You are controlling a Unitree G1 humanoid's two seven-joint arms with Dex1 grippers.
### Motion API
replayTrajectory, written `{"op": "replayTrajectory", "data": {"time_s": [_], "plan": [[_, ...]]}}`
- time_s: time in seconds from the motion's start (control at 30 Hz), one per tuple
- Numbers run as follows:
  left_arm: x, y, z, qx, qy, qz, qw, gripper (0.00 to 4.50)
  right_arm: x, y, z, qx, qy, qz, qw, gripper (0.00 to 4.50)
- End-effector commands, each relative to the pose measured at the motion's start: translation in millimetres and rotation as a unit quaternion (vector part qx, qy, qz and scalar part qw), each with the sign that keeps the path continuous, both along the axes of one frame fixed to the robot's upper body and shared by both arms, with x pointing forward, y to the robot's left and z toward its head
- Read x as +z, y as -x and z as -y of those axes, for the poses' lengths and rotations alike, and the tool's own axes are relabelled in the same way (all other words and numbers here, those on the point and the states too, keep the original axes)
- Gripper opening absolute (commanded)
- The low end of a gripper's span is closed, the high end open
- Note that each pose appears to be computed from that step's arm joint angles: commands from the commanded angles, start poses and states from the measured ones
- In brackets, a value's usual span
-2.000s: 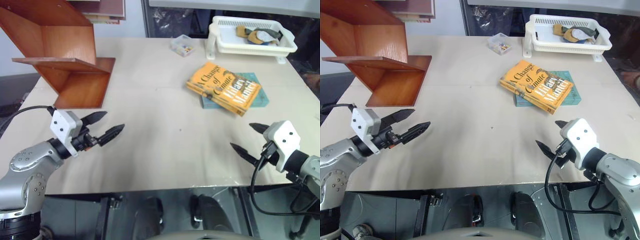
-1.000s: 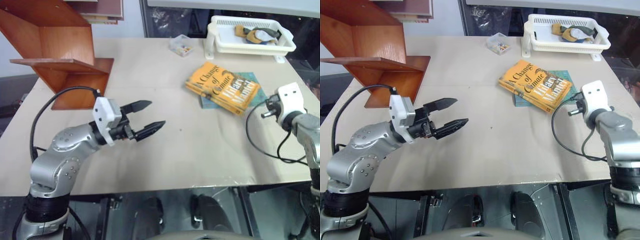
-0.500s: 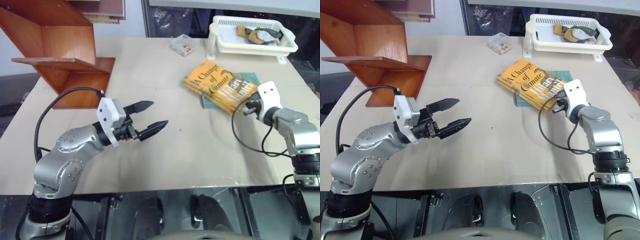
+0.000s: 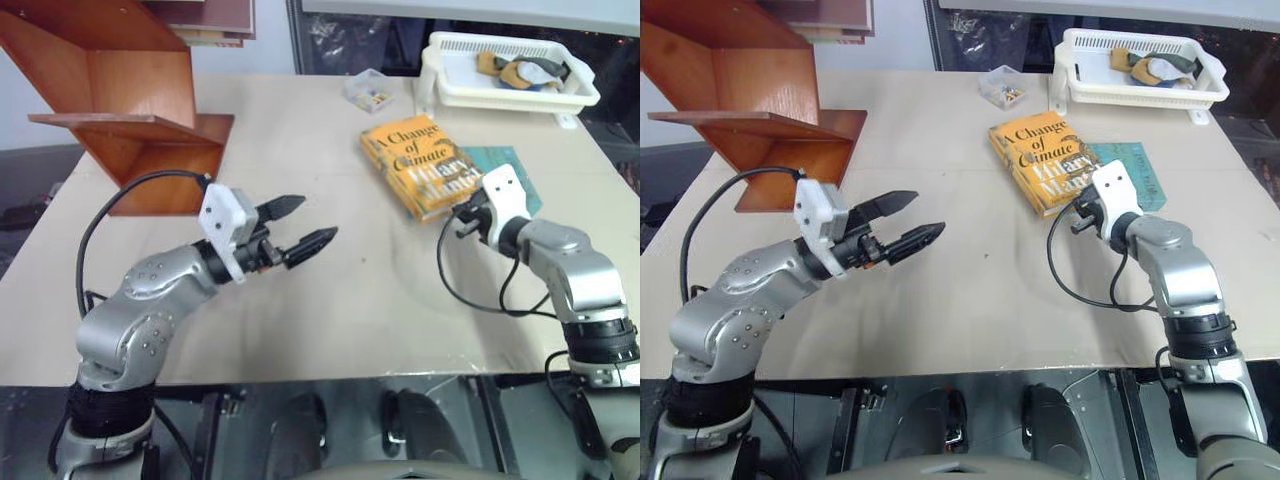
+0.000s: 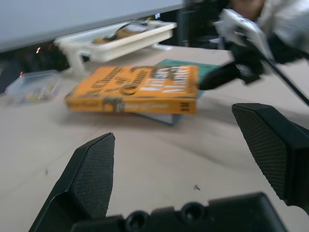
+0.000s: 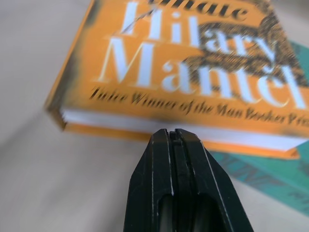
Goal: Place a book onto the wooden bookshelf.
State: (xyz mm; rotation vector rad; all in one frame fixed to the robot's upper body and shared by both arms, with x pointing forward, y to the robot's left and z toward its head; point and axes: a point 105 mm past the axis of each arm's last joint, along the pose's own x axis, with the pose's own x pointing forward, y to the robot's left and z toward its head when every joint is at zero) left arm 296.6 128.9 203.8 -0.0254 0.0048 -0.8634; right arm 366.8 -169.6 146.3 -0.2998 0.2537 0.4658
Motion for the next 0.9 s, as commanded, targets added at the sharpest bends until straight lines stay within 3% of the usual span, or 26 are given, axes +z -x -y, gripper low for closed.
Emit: {"op": "replayTrajectory", "data": {"time_s": [0.03,0.07,0.1,0.2,0.37,0.63,0.73,0.9], "plan": [[-7,-15,9,0.010,0.025,-0.083,0.996,4.50,25,19,6,0.009,-0.001,0.041,0.999,0.32],[-10,-21,15,0.003,0.047,-0.120,0.992,4.50,26,26,7,0.008,-0.001,0.044,0.999,0.67],[-14,-29,20,0.004,0.059,-0.153,0.987,4.50,27,34,8,0.009,0.002,0.046,0.999,0.73],[-18,-54,40,0.001,0.129,-0.242,0.962,4.50,39,60,-3,0.043,-0.009,0.075,0.996,1.85],[-18,-102,65,0.024,0.238,-0.354,0.904,4.50,68,88,-26,0.092,-0.029,0.142,0.985,4.32],[-32,-143,106,0.060,0.315,-0.422,0.848,4.50,74,99,-34,0.033,-0.032,0.176,0.983,4.44],[-33,-146,128,0.059,0.341,-0.429,0.834,4.50,72,96,-36,0.008,-0.032,0.180,0.983,4.44],[-27,-144,145,0.041,0.341,-0.425,0.837,4.50,57,83,-31,-0.030,-0.017,0.151,0.988,4.44]]}}
